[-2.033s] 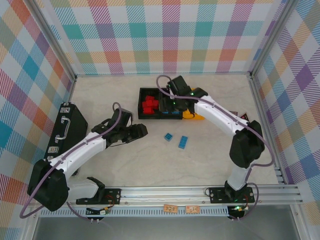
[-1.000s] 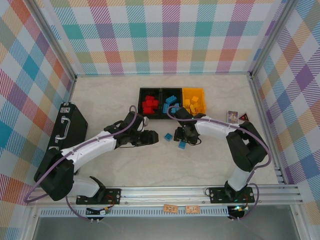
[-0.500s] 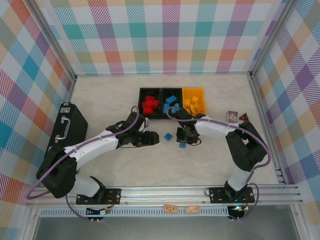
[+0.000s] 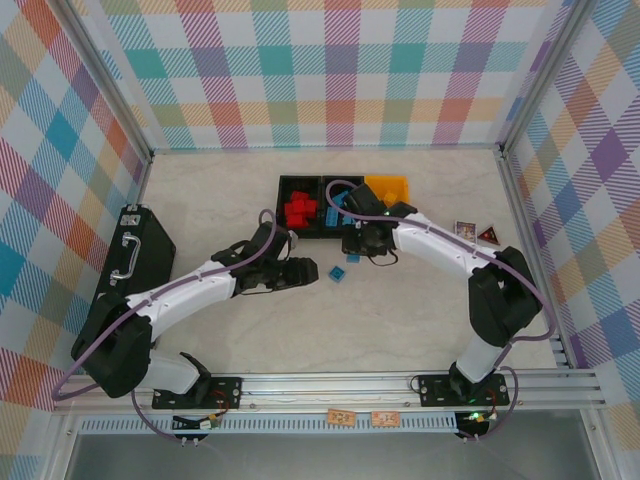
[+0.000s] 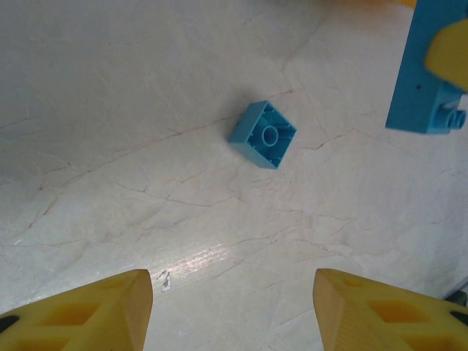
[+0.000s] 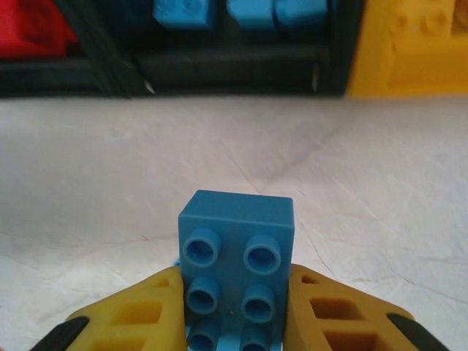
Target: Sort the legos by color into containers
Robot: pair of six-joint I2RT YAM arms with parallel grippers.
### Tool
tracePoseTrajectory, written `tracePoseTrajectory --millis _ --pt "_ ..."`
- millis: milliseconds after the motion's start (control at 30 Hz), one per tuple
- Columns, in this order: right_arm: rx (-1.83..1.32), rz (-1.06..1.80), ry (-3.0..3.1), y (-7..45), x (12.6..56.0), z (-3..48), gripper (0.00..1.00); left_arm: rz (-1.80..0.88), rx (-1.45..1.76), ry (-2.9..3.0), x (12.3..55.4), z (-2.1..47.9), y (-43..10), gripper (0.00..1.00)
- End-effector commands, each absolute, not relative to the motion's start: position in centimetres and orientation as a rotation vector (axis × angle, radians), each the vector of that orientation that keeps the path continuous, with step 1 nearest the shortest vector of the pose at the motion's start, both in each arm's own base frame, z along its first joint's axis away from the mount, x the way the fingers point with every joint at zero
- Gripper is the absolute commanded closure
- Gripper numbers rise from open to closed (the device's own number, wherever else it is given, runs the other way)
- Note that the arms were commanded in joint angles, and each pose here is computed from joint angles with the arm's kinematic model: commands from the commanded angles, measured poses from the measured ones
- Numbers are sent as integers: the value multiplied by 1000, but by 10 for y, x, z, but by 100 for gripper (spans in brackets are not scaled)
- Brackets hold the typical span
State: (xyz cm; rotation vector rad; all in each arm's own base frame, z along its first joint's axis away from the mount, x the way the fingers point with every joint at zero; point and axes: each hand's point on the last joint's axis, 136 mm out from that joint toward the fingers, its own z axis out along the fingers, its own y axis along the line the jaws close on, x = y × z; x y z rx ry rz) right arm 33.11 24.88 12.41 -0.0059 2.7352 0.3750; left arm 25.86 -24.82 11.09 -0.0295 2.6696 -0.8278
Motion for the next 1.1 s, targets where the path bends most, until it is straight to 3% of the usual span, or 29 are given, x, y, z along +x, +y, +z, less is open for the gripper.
tracePoseTrajectory --millis 0,400,800,933,1067 --pt "-37 402 2725 254 350 131 73 -858 -23 2568 270 143 -255 40" --pt "-4 445 2722 278 426 126 73 -824 -64 2555 267 146 -242 40" --pt "-3 436 2767 293 463 96 69 -795 -85 2564 262 139 -234 40" --pt "5 435 2765 295 468 94 66 -791 -91 2568 262 137 -234 40" --pt "7 435 2752 294 469 101 56 -786 -96 2576 262 134 -233 40"
